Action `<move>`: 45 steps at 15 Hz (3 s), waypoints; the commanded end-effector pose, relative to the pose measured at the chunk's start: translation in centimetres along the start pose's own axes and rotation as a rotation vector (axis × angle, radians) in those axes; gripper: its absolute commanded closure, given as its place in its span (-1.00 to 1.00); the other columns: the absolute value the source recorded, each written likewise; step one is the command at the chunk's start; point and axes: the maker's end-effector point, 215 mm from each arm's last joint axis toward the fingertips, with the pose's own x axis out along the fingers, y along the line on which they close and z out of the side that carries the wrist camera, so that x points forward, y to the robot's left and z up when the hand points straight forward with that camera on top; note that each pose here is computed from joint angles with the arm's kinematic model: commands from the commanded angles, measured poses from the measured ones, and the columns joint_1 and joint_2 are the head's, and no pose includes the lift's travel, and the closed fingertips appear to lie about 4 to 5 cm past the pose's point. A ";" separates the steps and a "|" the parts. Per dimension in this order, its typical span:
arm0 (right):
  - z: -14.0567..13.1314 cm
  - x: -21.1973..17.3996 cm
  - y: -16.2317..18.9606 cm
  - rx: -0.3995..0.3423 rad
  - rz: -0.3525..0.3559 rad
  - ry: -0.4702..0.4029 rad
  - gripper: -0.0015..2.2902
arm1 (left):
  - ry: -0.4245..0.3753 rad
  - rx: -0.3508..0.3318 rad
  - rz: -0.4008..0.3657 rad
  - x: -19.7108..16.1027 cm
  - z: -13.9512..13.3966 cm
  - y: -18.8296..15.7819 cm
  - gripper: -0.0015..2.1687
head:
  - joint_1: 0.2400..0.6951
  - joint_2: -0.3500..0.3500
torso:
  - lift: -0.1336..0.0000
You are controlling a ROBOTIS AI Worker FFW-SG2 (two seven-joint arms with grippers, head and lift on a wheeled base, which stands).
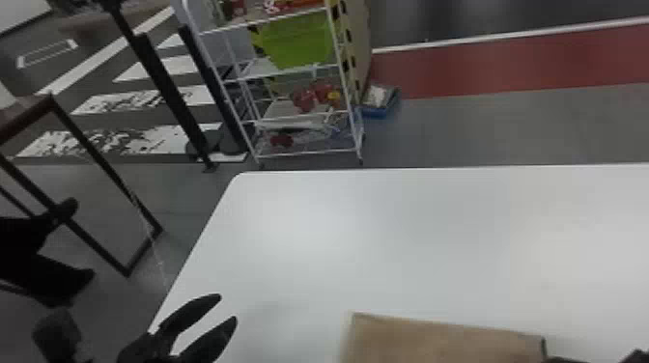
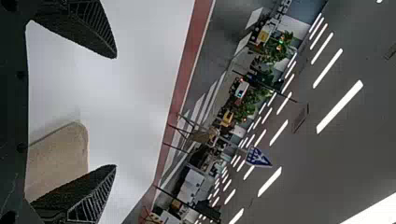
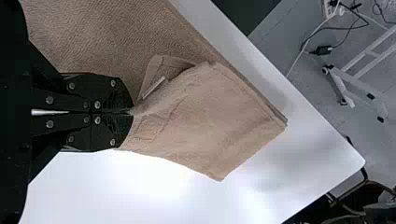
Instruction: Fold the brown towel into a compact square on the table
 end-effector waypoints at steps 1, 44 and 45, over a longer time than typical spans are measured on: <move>-1.1 -1.7 1.2 0.024 0.002 0.031 0.29 | -0.006 0.002 0.004 0.3 0.1 0.2 -0.97 | 1.00 1.00 | -0.83; -7.9 -11.7 8.4 0.094 -0.079 0.134 0.29 | 0.037 -0.034 0.002 2.3 -3.2 0.8 -0.97 | 1.00 0.60 | -0.83; -8.0 -13.3 9.0 0.093 -0.090 0.148 0.29 | 0.037 -0.033 0.001 2.4 -3.1 0.8 -0.97 | 1.00 0.59 | -0.83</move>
